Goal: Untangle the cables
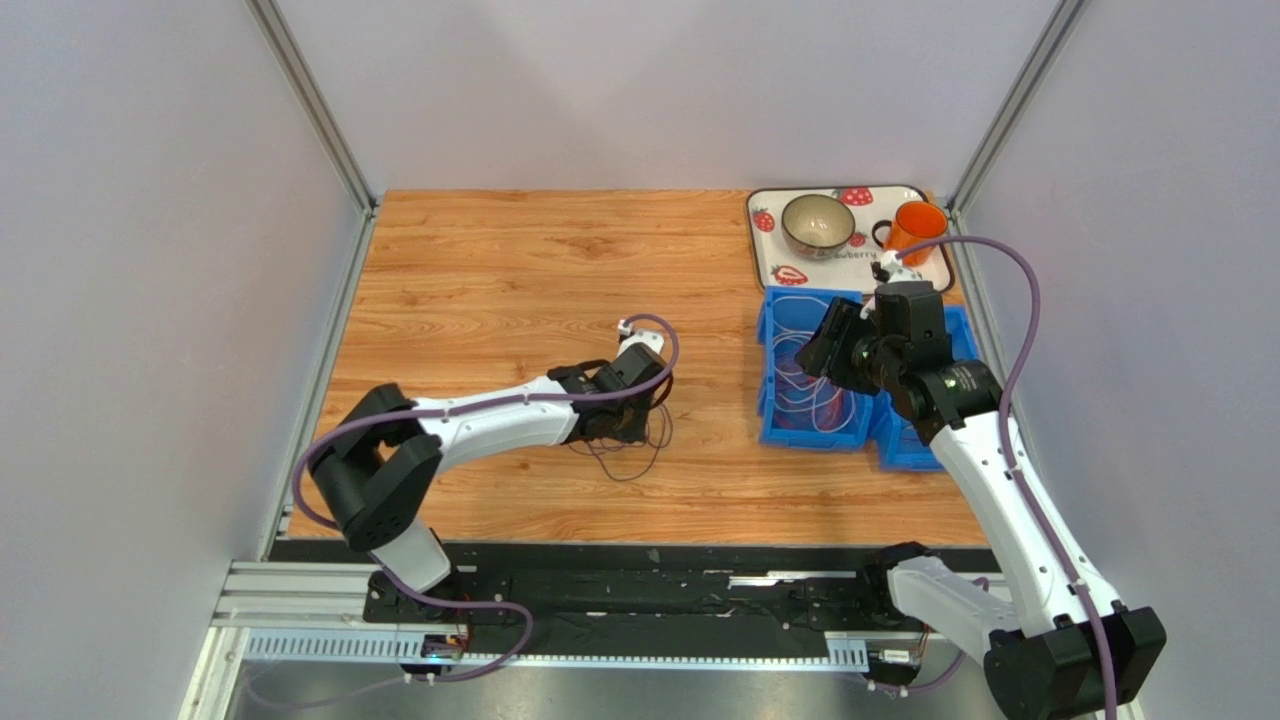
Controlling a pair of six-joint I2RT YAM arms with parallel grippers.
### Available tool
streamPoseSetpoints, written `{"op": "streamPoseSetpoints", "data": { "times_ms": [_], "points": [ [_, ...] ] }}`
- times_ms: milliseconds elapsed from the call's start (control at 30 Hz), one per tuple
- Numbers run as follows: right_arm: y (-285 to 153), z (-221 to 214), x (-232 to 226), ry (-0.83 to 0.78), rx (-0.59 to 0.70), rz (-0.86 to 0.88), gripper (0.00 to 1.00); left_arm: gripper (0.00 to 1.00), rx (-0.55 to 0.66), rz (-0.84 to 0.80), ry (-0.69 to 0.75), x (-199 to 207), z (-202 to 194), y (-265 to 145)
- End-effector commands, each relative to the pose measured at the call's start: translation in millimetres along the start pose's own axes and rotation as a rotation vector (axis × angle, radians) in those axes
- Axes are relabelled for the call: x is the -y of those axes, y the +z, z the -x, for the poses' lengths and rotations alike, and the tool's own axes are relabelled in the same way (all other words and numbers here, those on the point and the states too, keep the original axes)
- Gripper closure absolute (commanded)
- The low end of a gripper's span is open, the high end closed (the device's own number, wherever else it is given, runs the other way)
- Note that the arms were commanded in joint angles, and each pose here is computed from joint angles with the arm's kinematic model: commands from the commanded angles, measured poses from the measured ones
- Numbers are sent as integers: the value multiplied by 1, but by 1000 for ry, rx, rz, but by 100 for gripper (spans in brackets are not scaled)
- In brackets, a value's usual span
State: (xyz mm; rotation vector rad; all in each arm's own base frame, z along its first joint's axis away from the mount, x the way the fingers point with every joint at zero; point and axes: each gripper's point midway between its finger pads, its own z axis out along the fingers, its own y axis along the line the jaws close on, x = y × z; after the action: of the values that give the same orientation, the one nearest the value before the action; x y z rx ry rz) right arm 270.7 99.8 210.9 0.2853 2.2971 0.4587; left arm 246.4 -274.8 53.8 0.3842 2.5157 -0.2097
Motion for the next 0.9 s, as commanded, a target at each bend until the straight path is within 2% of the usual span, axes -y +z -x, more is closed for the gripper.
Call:
{"op": "streamPoseSetpoints", "data": {
  "times_ms": [0, 367, 600, 700, 867],
  "points": [
    [-5, -5, -37, -8, -15, 168, 44, 100, 138, -69, 0, 9, 55, -65],
    [4, -48, -92, -67, -128, 315, 44, 100, 255, -152, -7, 8, 97, -149],
    [21, -76, -110, -105, -190, 334, 44, 100, 216, -140, -35, -2, 81, -135],
    [34, -89, -116, -115, -224, 333, 45, 100, 229, -174, -41, 1, 79, -143],
    [51, -107, -131, -162, -259, 314, 45, 100, 315, -194, -45, -8, 95, -183]
  ]
}}
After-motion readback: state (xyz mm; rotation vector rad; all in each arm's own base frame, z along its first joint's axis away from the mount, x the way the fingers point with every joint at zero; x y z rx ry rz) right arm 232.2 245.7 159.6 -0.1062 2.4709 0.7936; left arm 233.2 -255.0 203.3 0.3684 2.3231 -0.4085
